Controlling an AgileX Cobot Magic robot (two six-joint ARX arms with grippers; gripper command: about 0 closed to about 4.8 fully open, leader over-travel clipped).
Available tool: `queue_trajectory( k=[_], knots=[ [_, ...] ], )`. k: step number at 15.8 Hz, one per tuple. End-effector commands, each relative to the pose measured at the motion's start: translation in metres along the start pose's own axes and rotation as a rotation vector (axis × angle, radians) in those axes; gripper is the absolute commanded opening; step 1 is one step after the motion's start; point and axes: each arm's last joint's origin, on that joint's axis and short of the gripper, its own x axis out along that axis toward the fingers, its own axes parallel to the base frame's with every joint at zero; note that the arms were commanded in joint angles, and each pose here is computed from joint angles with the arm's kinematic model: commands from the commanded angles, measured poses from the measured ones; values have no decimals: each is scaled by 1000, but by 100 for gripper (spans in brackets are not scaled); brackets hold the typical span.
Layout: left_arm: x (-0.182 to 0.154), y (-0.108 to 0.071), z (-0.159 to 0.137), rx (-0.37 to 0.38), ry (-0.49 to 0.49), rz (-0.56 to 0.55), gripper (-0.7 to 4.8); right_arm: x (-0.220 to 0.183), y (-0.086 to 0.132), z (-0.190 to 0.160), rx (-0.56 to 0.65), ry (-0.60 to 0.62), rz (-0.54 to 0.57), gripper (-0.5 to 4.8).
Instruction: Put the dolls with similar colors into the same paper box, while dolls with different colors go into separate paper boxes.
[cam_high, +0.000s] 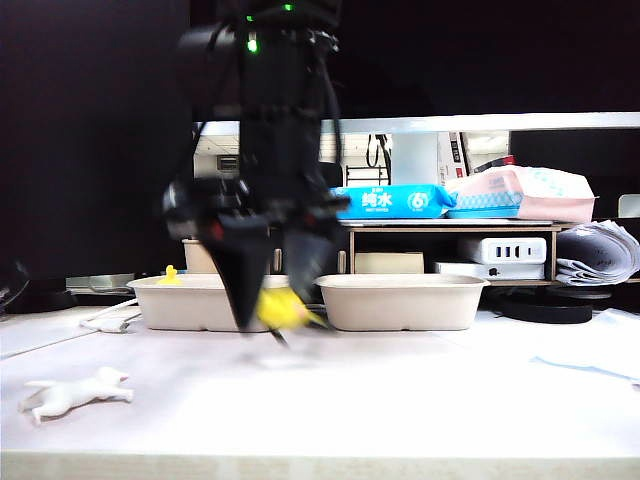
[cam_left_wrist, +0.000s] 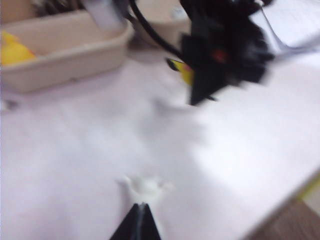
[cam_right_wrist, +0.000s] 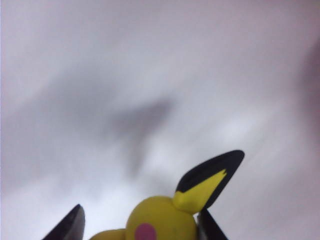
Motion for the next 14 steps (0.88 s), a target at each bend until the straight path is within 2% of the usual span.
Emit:
queue_trajectory(
  k=[1,3,4,6,7,10,11,13,14],
  knots=[
    [-7,8,8,-22,-108,80,-5,-21,-15,30,48,-255,-10,148],
    [-14,12,14,-26,-195,123,-5,-32,-35,55,99,-484,8,149],
    [-15,14,15,-27,-217,141,-5,-31,-44,62,128,-530,9,149],
    [-18,18,16,-33,-242,187,-5,-25,-58,75,163,-572,0,154],
    [-20,21,16,-39,-249,226,-5,-18,-65,83,165,-584,29,154],
    [-22,29,16,-53,-250,304,-5,0,-70,89,173,-571,49,160],
    [-22,30,15,-55,-250,319,-5,3,-71,89,174,-563,49,182],
    [-23,31,15,-57,-251,330,-5,6,-71,89,175,-558,48,288],
    [-23,31,15,-57,-251,330,-5,5,-71,89,174,-562,49,301]
  ],
)
